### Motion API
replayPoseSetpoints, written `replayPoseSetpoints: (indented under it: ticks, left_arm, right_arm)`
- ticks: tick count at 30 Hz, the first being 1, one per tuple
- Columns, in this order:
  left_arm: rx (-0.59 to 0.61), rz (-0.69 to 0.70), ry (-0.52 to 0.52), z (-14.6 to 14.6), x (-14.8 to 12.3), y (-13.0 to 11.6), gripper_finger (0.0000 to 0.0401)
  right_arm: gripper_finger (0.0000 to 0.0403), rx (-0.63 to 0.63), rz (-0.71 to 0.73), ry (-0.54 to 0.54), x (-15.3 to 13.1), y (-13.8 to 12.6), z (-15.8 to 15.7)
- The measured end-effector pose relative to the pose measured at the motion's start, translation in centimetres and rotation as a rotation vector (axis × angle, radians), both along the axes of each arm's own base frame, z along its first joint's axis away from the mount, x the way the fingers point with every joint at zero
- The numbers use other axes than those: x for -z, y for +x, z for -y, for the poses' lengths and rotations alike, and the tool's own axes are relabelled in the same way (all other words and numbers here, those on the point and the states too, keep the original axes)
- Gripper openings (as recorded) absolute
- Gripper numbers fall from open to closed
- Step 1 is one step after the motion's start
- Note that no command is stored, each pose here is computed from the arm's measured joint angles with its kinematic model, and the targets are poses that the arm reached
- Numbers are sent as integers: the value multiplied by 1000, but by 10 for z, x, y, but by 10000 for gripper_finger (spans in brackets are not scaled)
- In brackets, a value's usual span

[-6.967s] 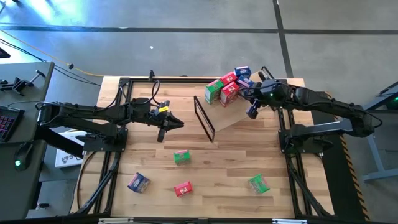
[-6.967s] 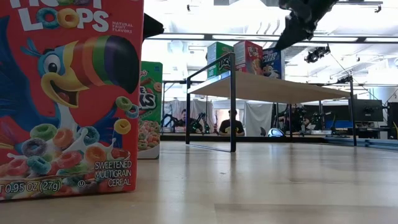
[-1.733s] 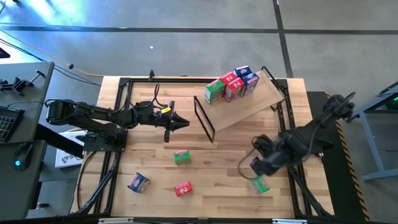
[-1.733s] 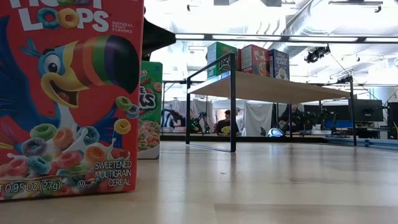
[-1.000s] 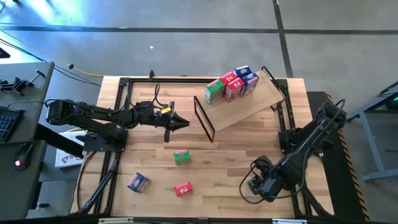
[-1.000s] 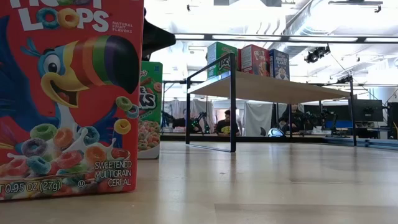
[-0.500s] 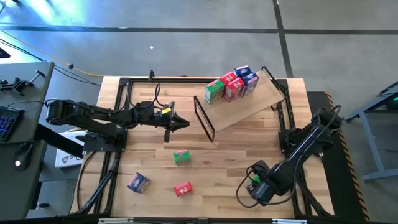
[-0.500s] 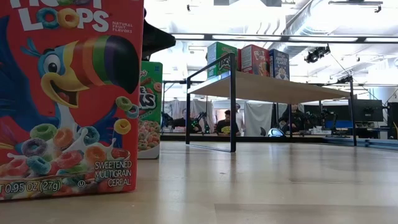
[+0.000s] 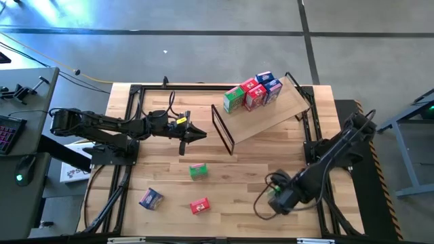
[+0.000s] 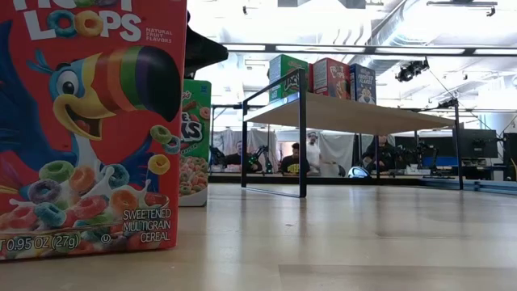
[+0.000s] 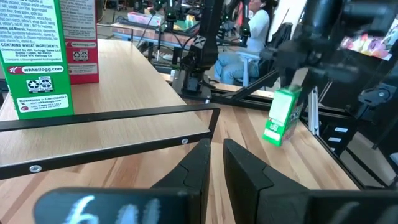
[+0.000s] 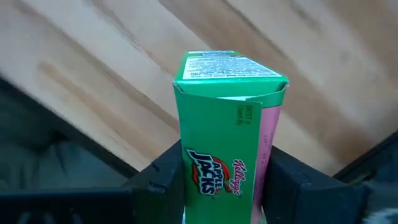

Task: Stack cereal on shelf
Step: Put the right green cereal box on the shelf and aligned with the other green cereal box

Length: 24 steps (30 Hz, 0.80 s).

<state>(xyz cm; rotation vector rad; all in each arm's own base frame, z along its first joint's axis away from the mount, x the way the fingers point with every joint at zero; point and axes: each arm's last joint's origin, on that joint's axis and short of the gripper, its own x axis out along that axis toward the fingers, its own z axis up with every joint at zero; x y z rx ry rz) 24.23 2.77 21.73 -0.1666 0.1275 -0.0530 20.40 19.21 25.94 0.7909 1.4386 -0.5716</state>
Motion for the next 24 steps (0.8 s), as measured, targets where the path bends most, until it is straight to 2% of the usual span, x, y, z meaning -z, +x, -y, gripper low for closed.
replayPoseSetpoints:
  ticks: [5,14,18,24]
  left_arm:
    - [1,1,9,0,0,0,35]
    - [0,0,9,0,0,0,35]
    - [1,1,17,0,0,0,35]
    - [1,1,17,0,0,0,35]
  right_arm:
    - [138,-299,36,-51,-39,18,37]
    - [138,-770,148,-245,-115,46,128]
    - [138,-934,164,-358,-128,51,161]
    - [138,-1102,157,-510,-126,63,199]
